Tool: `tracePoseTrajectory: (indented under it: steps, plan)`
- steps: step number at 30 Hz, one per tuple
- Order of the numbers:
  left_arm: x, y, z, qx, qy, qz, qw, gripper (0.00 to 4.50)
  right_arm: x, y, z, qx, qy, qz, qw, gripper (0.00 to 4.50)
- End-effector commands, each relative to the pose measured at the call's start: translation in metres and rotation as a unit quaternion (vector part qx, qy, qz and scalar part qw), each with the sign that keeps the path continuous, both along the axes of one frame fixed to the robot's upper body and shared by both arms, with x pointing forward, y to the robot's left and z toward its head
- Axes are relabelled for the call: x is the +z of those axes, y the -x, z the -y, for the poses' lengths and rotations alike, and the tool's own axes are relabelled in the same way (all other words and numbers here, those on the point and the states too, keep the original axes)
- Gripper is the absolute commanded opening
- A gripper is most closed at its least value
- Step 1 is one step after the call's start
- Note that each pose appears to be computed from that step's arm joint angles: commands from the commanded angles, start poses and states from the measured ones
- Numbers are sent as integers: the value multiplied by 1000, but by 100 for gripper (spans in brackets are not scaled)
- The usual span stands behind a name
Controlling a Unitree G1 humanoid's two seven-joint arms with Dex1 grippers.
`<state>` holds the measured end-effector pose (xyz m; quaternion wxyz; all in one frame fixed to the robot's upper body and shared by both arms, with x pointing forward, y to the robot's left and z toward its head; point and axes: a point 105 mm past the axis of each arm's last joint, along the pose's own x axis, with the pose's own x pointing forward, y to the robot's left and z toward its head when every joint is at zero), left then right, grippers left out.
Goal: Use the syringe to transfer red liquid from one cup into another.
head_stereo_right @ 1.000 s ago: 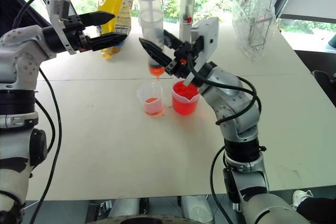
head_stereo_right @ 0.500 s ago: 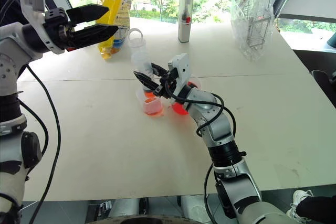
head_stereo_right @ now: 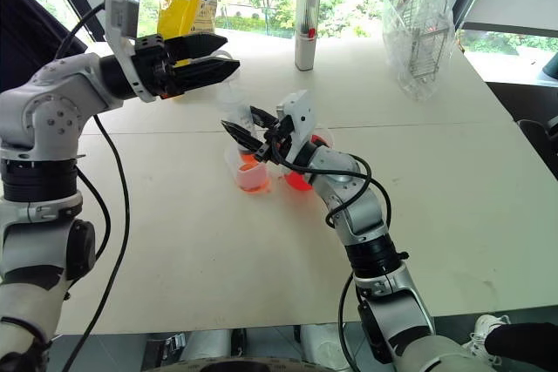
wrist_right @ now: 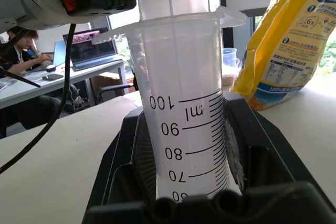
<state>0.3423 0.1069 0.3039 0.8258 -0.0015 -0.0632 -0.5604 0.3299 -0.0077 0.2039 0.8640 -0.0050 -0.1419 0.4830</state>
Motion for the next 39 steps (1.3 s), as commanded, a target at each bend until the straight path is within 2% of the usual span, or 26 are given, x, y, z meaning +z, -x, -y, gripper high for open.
tracePoseTrajectory:
  steps: [1, 4, 5, 13, 28, 39]
  plan:
    - [20, 7, 0, -7, 7, 41, 999, 165, 15, 7, -1, 4, -13, 33, 999, 138]
    - [19, 10, 1, -14, 3, 41, 999, 9, 14, 7, -1, 3, -13, 33, 999, 138]
    - [18, 11, 1, -17, 2, 41, 999, 3, 14, 7, -1, 3, -13, 33, 999, 138]
    - [-5, 17, 7, -31, -36, 28, 998, 3, 30, 8, -3, 5, -29, 46, 999, 138]
    - [-50, 9, 4, -13, -52, -17, 998, 3, 71, 6, 7, -8, -61, 77, 995, 138]
    - [-66, 12, 7, -15, -62, -24, 998, 3, 91, 5, 12, -12, -78, 87, 993, 138]
